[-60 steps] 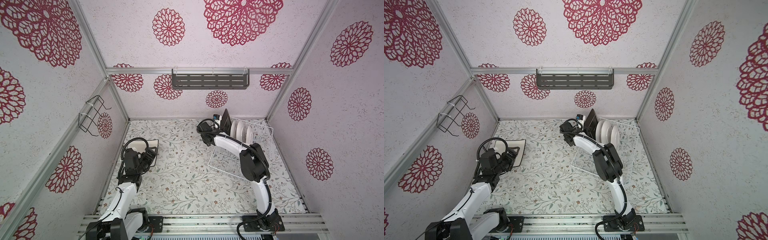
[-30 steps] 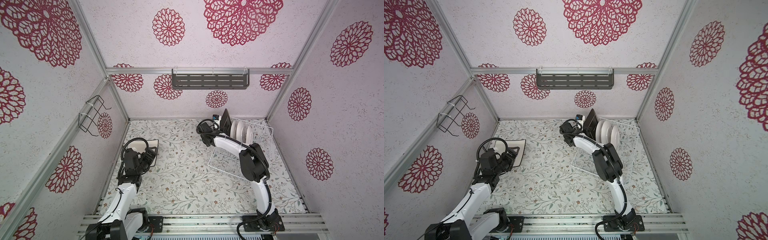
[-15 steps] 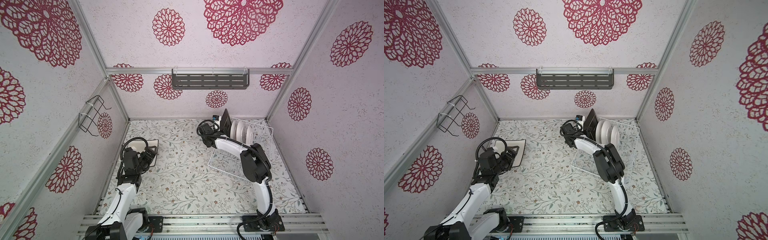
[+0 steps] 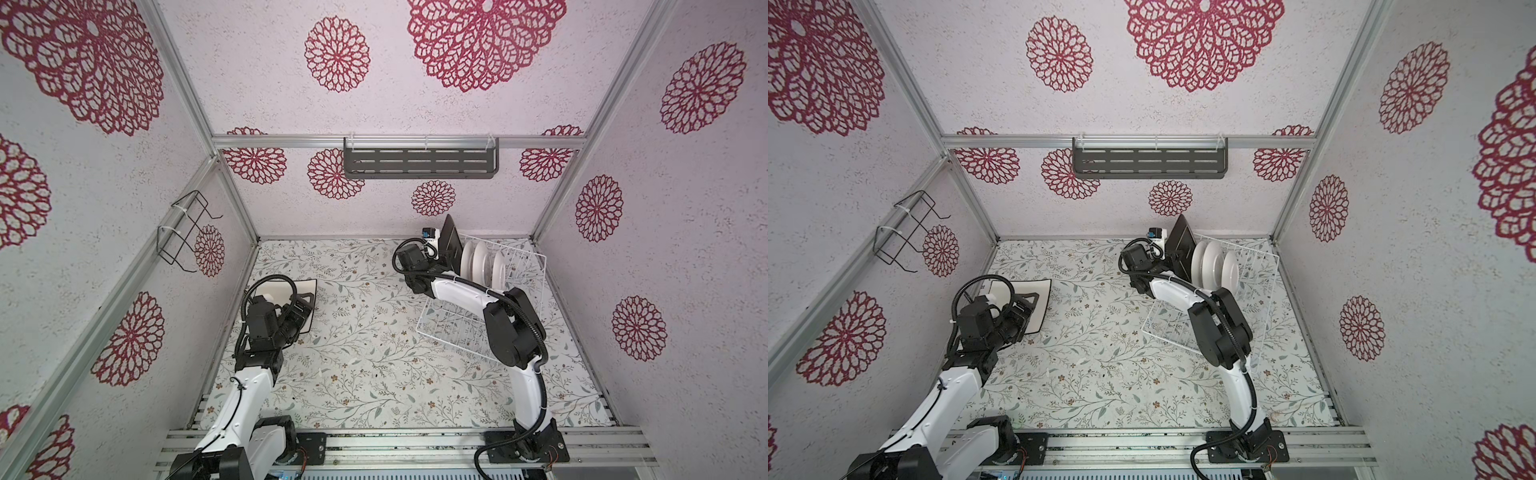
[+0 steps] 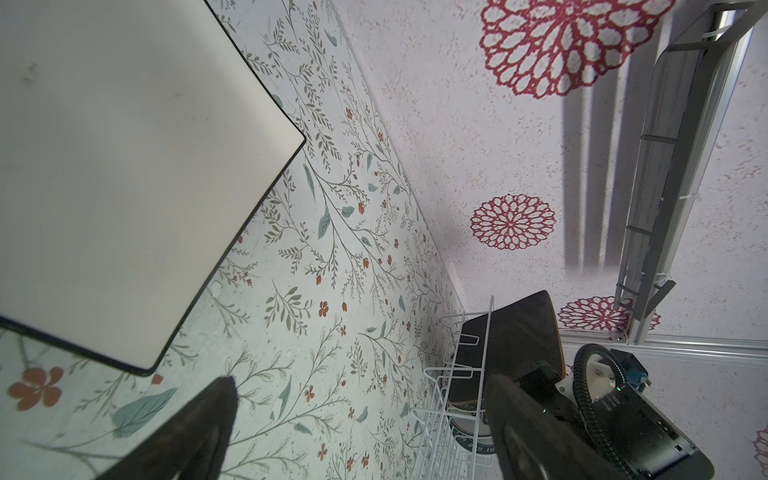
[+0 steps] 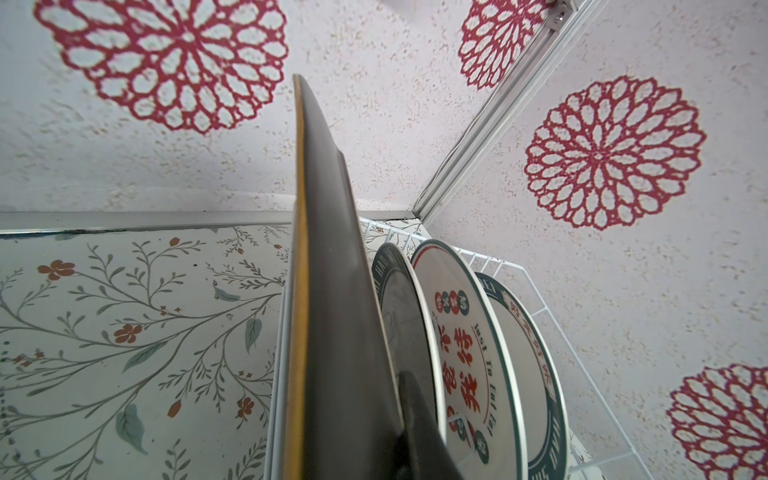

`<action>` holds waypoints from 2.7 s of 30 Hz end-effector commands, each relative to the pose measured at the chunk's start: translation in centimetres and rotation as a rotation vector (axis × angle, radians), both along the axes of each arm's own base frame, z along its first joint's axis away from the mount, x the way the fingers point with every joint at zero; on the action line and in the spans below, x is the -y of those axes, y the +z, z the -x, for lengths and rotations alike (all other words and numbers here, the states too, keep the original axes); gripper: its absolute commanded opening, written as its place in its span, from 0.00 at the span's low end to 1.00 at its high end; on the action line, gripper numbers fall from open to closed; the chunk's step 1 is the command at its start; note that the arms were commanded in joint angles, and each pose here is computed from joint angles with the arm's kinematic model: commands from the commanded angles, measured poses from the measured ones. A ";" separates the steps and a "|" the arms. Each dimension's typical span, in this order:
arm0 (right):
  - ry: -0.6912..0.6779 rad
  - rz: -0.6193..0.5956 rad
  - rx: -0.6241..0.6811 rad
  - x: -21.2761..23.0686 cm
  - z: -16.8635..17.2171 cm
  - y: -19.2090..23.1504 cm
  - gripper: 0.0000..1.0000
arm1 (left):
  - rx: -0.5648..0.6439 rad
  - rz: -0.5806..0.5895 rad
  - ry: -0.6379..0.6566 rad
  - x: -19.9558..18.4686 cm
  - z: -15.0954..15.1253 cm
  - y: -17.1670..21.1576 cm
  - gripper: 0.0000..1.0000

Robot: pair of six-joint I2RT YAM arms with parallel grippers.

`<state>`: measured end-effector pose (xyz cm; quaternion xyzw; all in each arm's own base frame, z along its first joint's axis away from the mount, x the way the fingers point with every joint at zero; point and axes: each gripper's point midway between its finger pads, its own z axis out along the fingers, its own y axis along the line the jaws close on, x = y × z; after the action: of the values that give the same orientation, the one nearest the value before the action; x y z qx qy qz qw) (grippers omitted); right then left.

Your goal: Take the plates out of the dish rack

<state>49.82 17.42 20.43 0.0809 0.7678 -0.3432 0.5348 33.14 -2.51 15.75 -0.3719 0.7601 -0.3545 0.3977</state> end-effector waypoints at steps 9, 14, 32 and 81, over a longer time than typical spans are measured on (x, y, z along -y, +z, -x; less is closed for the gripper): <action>-0.084 -0.094 0.240 1.8 2.1 10.3 0.00 | 0.051 -0.010 -0.008 0.2 -0.4 2.0 0.97; -0.079 -0.096 0.251 1.7 2.2 10.9 0.00 | 0.054 -0.011 -0.009 0.3 -0.4 2.1 0.97; -0.063 -0.070 0.289 0.7 3.0 13.7 0.00 | 0.060 -0.011 -0.010 0.3 -0.3 2.5 0.97; 0.372 -0.382 0.346 -8.3 8.9 20.0 0.00 | 0.110 0.001 -0.021 1.2 -0.7 4.7 0.97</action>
<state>42.57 27.18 33.65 0.0001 0.7489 -0.1721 0.6399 33.01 -3.12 18.24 -0.3629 0.7484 -0.3662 0.4173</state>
